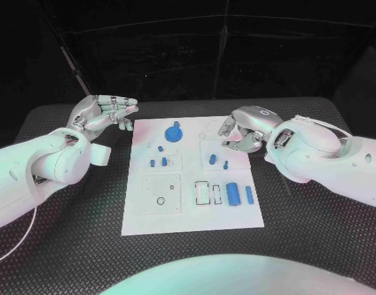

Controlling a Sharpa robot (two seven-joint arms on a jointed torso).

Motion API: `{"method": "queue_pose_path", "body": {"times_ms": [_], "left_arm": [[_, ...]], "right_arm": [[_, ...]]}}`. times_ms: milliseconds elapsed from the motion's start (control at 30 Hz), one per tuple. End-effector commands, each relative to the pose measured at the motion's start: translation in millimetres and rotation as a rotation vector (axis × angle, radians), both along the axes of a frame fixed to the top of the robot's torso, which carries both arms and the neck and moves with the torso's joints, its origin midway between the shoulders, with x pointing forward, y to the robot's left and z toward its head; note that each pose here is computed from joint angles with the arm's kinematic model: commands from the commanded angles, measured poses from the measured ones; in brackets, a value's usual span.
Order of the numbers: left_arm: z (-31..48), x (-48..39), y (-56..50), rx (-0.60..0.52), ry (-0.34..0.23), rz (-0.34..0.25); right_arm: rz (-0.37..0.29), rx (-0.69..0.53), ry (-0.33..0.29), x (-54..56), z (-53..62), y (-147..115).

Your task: Assemble the parts on the task board

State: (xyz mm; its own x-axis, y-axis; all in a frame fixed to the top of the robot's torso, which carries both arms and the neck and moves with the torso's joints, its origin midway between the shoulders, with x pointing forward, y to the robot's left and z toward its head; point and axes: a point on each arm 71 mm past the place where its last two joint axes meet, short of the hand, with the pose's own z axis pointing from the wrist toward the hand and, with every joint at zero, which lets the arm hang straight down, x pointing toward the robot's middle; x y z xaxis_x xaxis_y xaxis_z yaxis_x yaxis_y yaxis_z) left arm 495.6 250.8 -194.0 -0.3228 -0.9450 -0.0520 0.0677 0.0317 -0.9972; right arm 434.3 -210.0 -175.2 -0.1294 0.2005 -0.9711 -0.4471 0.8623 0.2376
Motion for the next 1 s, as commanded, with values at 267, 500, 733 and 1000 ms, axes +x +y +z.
{"method": "queue_pose_path", "body": {"times_ms": [267,500,733,1000], "left_arm": [[1.0,0.5,-1.3,-0.009,-0.002,-0.009],[0.8,0.8,-1.4,-0.009,-0.002,-0.009],[0.7,0.7,-0.6,-0.008,-0.001,-0.007],[0.5,0.4,0.1,-0.007,0.0,-0.007]], "right_arm": [[0.01,0.055,-0.013,-6.6,3.7,-3],[0.005,-0.003,0.041,-22.0,-13.2,-3],[-0.007,-0.059,0.085,-34.3,-25.4,0],[-0.037,-0.127,0.088,-42.3,-30.3,1]]}}
